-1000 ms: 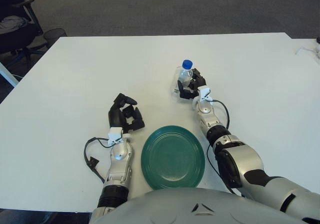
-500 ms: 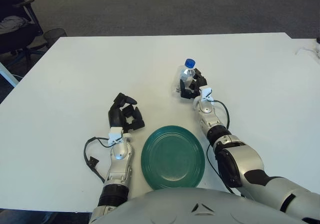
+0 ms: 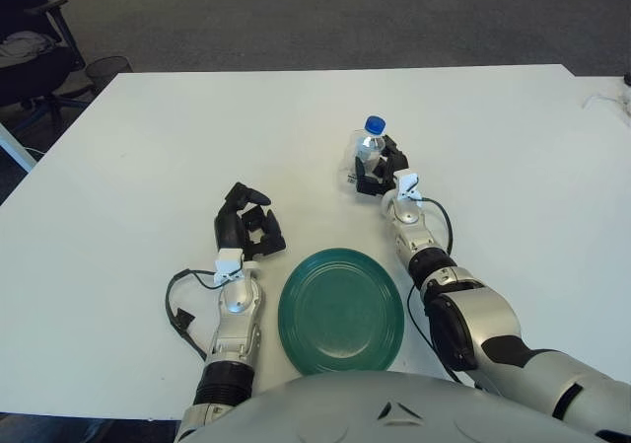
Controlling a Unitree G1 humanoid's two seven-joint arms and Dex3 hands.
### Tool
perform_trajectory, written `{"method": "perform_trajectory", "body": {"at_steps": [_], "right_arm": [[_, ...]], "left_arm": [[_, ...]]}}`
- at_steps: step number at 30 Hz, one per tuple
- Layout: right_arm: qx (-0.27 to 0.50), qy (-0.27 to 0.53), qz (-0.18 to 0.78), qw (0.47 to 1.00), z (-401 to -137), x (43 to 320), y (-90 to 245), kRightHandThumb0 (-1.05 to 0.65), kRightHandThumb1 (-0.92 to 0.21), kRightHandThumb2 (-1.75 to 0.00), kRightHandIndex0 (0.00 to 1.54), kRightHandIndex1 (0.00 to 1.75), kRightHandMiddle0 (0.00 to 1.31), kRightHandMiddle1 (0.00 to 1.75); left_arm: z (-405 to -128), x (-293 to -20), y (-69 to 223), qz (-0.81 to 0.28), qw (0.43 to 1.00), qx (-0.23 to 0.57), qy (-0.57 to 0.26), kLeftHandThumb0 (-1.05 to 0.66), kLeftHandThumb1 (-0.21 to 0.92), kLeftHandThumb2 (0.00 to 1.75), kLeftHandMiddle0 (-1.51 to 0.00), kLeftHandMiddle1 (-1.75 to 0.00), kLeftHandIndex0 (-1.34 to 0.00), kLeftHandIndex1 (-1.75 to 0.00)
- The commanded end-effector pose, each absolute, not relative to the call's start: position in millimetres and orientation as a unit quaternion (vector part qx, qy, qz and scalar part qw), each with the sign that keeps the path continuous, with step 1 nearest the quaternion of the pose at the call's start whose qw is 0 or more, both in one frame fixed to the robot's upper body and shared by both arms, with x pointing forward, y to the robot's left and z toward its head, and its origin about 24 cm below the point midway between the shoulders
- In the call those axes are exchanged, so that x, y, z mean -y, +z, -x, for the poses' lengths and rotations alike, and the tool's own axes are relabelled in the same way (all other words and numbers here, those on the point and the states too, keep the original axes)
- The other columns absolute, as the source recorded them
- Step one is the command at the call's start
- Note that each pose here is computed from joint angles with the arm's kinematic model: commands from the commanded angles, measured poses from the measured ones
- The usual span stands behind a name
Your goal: Put the bottle into the plate.
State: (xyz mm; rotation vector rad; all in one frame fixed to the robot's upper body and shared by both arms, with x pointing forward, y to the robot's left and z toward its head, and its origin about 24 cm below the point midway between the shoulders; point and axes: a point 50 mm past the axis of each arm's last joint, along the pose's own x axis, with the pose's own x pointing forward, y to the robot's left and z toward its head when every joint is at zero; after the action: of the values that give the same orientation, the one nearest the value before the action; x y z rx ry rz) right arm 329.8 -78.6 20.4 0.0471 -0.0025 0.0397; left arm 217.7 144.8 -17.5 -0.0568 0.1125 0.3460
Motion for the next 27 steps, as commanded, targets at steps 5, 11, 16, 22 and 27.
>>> {"method": "perform_trajectory", "body": {"at_steps": [5,11,16,22,27], "right_arm": [[0.136,0.055,-0.084,0.986,-304,90,79,-0.07,-0.23,-1.42,1.29,1.75,1.06,1.75],[0.214,0.103,-0.105,0.966,-274,91,98,-0.08,-0.25,-1.39,1.28,1.75,1.04,1.75],[0.253,0.164,-0.079,0.950,-247,87,102,-0.08,-0.25,-1.37,1.30,1.75,1.04,1.75],[0.327,0.218,-0.022,0.919,-219,81,110,-0.07,-0.24,-1.39,1.30,1.75,1.07,1.75],[0.402,0.248,0.035,0.881,-211,78,117,-0.08,-0.23,-1.41,1.29,1.75,1.08,1.75]], "left_arm": [[-209,-140,-30,0.035,0.979,-0.098,0.175,-0.58,0.06,1.63,-1.35,-1.75,-0.82,-1.75],[-208,-140,-29,0.037,0.980,-0.099,0.169,-0.59,0.06,1.63,-1.35,-1.75,-0.83,-1.75],[-208,-139,-29,0.035,0.980,-0.097,0.169,-0.59,0.05,1.64,-1.35,-1.75,-0.83,-1.75],[-207,-138,-30,0.041,0.981,-0.098,0.163,-0.59,0.05,1.65,-1.36,-1.75,-0.84,-1.75],[-207,-138,-30,0.045,0.980,-0.100,0.166,-0.60,0.05,1.65,-1.36,-1.75,-0.84,-1.75]]}}
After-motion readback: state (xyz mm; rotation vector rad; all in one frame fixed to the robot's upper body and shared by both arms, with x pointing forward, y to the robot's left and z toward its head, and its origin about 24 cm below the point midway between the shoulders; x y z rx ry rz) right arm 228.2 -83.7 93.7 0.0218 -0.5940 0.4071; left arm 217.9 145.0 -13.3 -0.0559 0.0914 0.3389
